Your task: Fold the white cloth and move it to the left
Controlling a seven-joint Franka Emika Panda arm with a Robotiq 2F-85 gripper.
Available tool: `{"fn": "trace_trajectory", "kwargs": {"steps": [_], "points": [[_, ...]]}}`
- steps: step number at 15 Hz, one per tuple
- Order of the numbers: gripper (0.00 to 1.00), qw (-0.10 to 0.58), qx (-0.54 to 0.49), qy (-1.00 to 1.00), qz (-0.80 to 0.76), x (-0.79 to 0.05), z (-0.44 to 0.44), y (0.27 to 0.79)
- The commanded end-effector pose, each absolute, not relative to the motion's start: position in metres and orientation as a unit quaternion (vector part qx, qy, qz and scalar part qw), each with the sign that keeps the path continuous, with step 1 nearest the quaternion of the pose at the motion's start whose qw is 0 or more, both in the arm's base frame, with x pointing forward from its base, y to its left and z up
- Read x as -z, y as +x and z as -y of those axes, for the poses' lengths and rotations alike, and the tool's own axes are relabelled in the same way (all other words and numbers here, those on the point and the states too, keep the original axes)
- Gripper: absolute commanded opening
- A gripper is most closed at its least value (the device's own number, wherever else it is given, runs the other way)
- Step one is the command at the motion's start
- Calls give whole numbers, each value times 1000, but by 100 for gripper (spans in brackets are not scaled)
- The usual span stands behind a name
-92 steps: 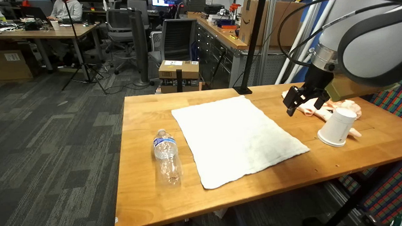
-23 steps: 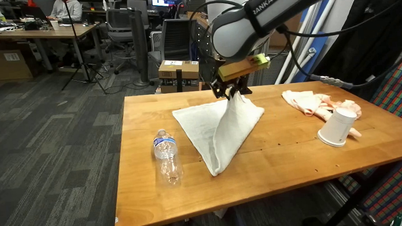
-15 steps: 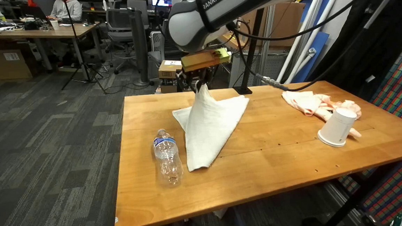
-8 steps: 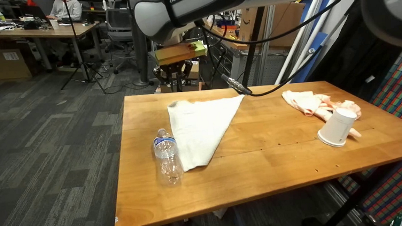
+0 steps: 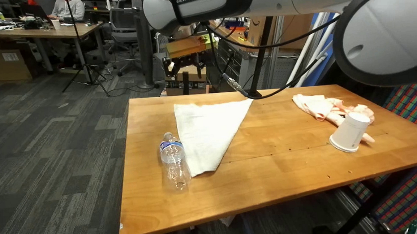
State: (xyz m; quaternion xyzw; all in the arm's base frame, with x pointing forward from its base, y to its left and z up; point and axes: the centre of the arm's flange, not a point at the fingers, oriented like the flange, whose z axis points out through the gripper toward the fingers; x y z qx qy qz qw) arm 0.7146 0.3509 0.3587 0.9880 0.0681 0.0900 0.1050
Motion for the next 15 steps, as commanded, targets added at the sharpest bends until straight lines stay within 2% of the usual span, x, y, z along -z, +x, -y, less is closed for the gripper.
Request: {"fn": "trace_trajectory", "kwargs": {"steps": [1, 15], "points": [[100, 108, -108, 987, -53, -375, -321, 759], [100, 87, -134, 986, 34, -330, -160, 772]]}}
